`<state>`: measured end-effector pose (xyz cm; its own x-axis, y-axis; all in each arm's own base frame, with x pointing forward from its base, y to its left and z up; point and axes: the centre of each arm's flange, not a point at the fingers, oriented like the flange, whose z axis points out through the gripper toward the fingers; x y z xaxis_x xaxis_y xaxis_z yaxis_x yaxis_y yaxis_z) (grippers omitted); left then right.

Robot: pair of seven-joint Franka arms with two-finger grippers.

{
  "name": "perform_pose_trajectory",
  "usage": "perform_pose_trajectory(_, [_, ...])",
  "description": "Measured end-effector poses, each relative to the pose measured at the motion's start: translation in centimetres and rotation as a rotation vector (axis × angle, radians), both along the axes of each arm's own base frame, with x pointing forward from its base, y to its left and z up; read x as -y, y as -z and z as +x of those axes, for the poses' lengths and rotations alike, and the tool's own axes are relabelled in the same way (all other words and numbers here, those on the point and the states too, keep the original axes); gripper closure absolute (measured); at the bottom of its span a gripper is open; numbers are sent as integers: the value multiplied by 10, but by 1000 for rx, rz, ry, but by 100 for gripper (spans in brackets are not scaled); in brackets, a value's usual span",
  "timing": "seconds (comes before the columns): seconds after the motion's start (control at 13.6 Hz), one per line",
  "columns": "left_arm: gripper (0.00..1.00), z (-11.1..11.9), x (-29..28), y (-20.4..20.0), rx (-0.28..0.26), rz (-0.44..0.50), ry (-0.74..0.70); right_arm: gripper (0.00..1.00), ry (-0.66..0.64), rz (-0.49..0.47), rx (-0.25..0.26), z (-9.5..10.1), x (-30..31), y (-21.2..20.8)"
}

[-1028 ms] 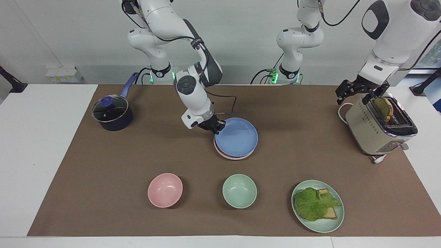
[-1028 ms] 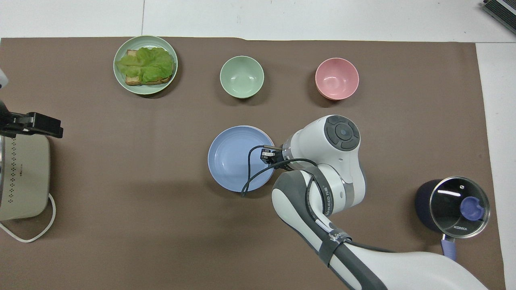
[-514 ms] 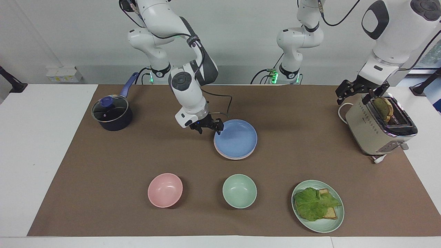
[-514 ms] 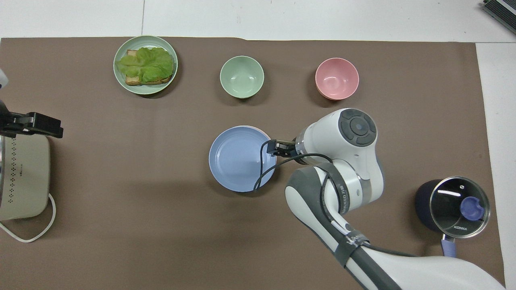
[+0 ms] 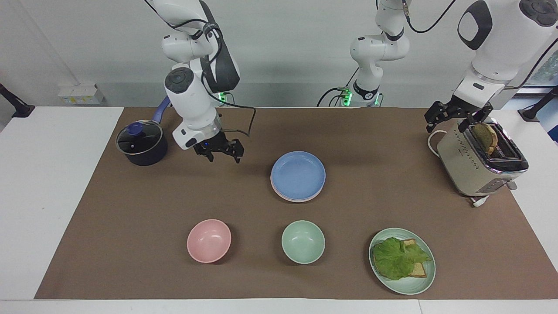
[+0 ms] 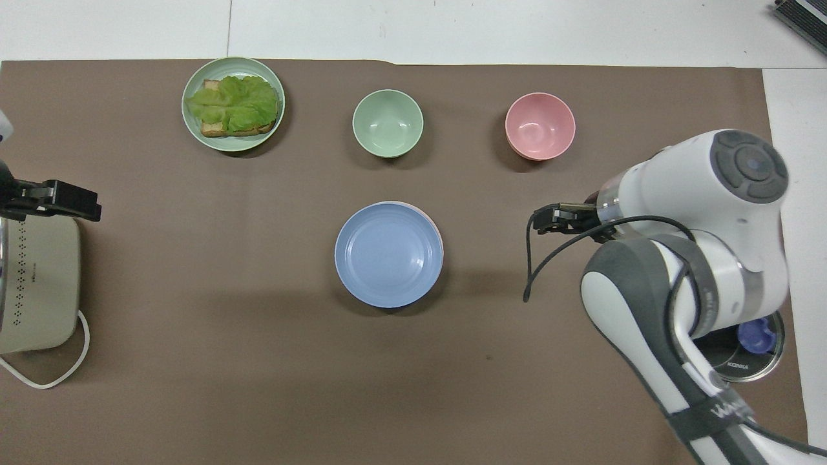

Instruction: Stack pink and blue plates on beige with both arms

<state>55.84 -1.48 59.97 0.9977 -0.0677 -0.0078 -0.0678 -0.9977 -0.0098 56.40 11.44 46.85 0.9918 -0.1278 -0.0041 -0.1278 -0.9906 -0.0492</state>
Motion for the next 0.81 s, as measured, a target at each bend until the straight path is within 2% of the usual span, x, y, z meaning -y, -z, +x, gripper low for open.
perform_pose_trajectory(0.44, [0,0,0,0,0,0,0,0,47,-82,38,9,48,-102])
perform_pose_trajectory(0.81, [0,0,0,0,0,0,0,0,91,-90,6,0,72,-152])
